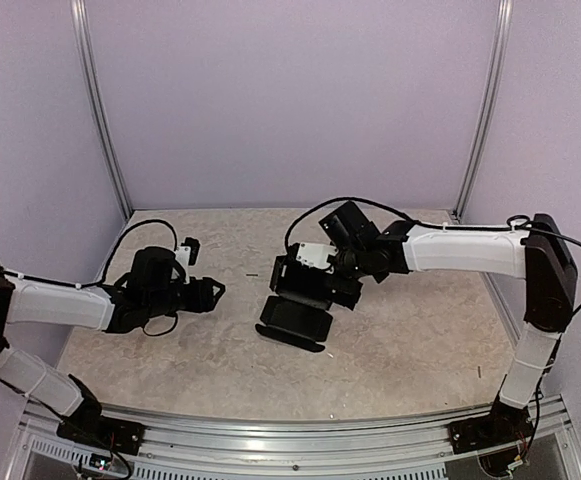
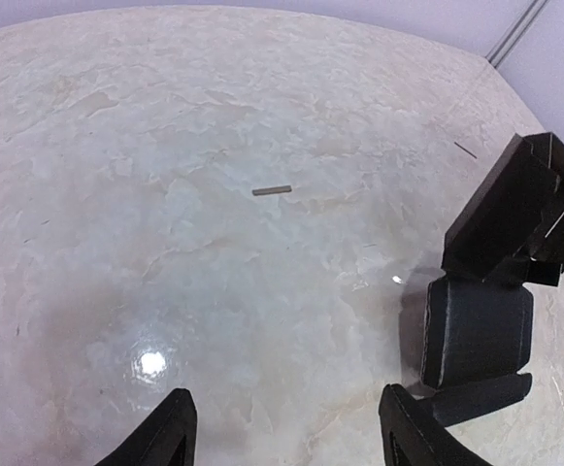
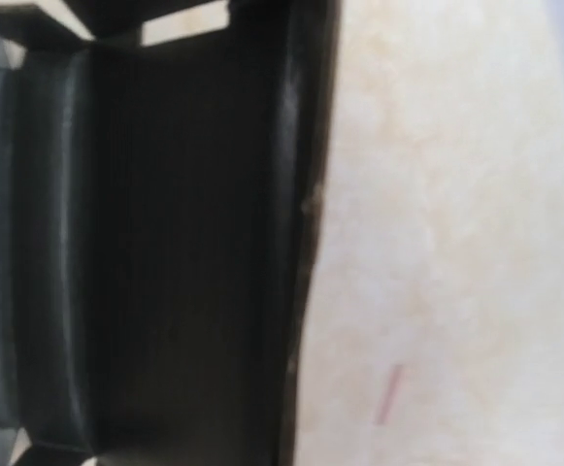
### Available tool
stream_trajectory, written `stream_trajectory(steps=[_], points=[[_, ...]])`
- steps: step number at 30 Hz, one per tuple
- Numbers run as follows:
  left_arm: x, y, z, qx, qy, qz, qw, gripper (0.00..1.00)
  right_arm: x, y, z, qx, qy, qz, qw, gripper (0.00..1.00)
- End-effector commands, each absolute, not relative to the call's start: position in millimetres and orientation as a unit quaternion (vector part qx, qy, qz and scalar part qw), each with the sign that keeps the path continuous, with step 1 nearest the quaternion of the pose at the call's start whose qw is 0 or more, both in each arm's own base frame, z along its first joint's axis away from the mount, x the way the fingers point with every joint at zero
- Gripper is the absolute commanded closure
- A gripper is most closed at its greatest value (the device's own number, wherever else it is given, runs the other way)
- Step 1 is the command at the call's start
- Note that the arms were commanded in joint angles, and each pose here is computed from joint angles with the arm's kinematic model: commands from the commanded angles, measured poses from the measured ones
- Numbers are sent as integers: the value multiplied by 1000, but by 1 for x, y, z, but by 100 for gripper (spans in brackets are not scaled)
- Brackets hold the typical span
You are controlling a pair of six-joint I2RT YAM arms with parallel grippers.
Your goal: Fold the paper box
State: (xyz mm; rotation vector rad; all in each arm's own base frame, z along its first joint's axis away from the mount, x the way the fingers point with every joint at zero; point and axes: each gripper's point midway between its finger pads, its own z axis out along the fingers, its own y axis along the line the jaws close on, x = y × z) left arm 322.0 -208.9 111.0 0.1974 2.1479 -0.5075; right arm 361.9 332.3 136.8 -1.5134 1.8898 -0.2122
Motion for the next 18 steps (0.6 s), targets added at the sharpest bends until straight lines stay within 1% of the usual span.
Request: stream_trajectory(steps=[1,5,9,12,15,18], points=[[350,-251,129,174,812,-275,484,37,368,330,137,-607,651,-223,399,100],[353,-280,105,235,791,-318,466,38,365,331,132,-601,620,-272,425,100],[348,-300,98,281,762,-355,463,37,359,333,136,-595,593,-303,451,100],[342,-314,94,315,739,-384,455,37,351,333,135,-602,572,-321,456,100],[341,-327,87,338,727,-397,446,37,345,332,134,-605,552,-338,464,100],[343,-333,84,348,717,-394,458,37,339,333,128,-612,532,-351,468,100]])
